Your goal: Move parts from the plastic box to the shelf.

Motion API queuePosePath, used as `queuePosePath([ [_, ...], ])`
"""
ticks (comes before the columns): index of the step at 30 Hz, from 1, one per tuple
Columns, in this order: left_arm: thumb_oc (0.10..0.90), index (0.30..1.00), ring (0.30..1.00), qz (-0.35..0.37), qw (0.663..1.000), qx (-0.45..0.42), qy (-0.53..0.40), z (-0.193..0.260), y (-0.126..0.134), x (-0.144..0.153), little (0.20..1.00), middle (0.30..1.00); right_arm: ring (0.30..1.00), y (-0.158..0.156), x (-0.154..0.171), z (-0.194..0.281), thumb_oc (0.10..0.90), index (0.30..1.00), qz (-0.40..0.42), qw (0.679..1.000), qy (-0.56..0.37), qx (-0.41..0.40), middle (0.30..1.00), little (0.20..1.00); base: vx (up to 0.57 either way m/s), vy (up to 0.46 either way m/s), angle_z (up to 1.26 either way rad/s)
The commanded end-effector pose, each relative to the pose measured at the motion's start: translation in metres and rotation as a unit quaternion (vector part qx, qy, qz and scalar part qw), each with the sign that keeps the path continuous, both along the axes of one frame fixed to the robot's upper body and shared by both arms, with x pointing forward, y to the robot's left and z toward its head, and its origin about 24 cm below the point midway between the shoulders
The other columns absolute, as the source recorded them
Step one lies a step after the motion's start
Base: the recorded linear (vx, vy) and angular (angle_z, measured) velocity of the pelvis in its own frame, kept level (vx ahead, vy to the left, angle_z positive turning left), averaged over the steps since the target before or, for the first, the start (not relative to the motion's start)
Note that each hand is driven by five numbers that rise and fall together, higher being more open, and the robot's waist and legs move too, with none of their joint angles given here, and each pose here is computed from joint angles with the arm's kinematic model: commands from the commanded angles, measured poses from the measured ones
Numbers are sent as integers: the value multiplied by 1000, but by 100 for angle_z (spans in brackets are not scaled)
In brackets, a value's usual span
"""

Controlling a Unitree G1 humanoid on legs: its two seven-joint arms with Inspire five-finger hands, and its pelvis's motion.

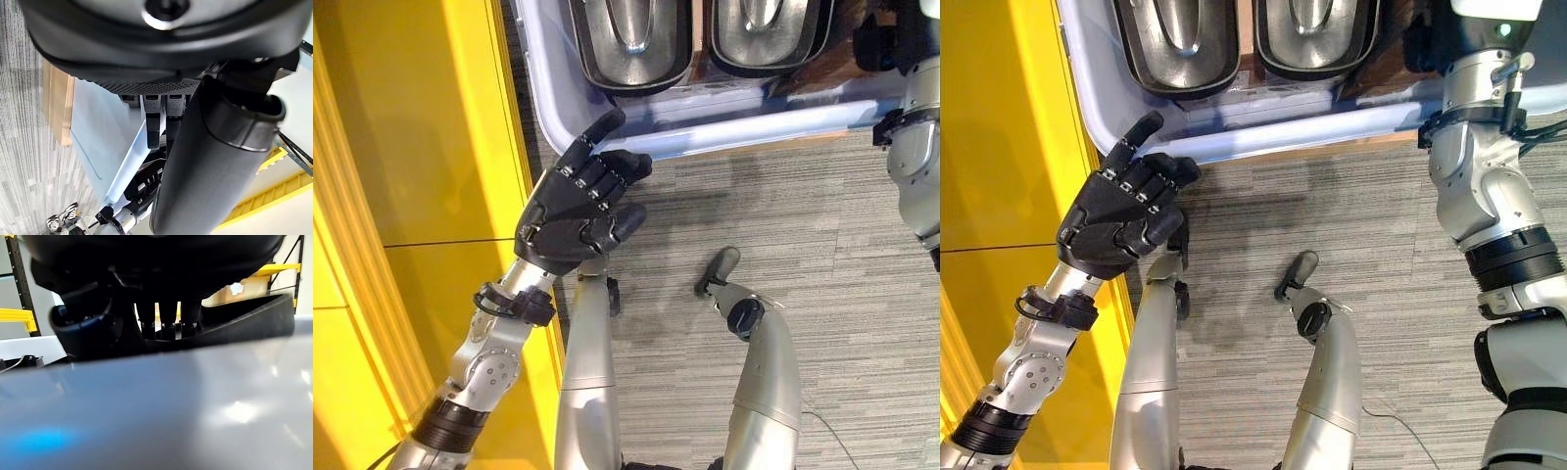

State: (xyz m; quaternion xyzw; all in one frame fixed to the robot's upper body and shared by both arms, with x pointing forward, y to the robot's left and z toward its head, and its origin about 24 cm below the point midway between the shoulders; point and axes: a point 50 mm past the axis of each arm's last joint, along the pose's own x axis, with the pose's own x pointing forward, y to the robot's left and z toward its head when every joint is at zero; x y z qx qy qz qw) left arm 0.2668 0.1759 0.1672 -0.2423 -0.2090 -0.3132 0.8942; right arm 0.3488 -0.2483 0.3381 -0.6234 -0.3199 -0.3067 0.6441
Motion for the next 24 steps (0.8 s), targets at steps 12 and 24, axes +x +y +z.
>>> queuePosePath([
  [12, 900, 1000, 1000, 23, 1000, -15, 10, -13, 10, -5, 1000, 1000, 300, -27, 9, -74, 400, 300, -22, 993, 100, 55, 300, 300, -44, -16, 2],
  [24, 900, 1000, 1000, 12, 1000, -7, 10, -18, 13, -16, 1000, 1000, 300, -17, -2, -70, 400, 300, 28, 996, 63, 60, 300, 300, -18, -4, -8],
])
